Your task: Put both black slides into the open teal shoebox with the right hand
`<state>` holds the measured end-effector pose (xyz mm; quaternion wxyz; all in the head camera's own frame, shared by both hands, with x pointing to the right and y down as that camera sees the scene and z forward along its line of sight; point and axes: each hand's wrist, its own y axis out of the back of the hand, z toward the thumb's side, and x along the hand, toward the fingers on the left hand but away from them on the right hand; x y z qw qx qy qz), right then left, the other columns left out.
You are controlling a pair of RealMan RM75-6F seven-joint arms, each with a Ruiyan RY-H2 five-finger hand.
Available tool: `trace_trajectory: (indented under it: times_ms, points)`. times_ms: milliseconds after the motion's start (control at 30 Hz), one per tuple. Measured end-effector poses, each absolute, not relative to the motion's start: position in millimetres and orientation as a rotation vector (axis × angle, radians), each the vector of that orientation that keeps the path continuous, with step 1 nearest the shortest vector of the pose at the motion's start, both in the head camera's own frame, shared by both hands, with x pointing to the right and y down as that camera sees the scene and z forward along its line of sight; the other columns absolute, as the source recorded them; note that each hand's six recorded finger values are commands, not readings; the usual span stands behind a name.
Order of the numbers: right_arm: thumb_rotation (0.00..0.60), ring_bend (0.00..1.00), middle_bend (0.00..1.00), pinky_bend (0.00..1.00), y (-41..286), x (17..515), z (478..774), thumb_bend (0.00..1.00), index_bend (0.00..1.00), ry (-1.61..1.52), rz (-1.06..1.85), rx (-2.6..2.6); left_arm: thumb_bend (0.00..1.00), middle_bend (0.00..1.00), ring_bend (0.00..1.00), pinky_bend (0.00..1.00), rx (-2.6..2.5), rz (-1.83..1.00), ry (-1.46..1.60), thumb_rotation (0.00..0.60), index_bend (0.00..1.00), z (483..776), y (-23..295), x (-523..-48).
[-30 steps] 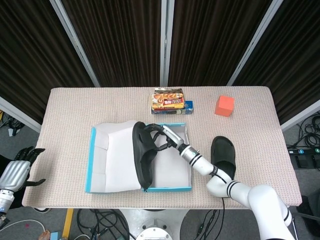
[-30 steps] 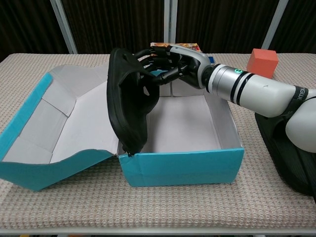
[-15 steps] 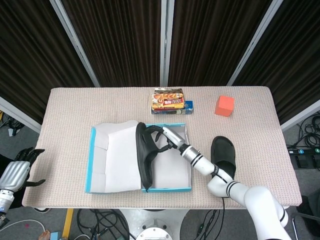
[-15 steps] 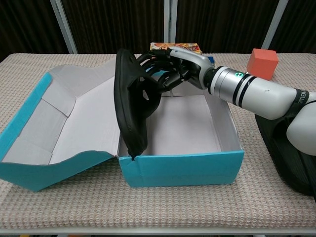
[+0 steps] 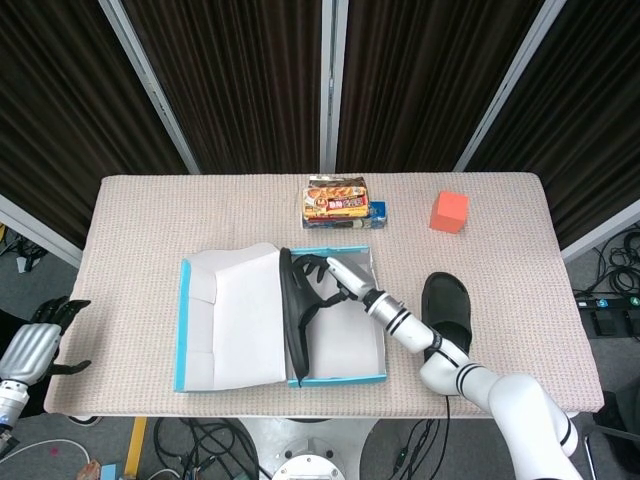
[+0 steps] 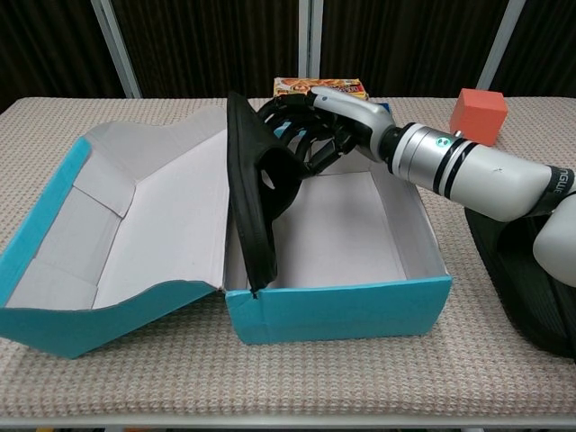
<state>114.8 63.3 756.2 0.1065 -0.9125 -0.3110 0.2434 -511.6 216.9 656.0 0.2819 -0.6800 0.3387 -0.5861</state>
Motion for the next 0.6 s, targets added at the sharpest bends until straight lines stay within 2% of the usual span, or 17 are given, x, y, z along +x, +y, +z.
trace_trajectory:
  times_ms: [600]
  points:
    - [0.6, 0.34, 0.45, 0.47, 65.3, 115.8, 760.9, 0.23, 0.46, -0.773, 0.751, -2.476, 0.13, 0.11, 0.0, 0.04, -1.828, -1.579, 0.913, 0.6, 0.1, 659.4, 218.5, -515.9]
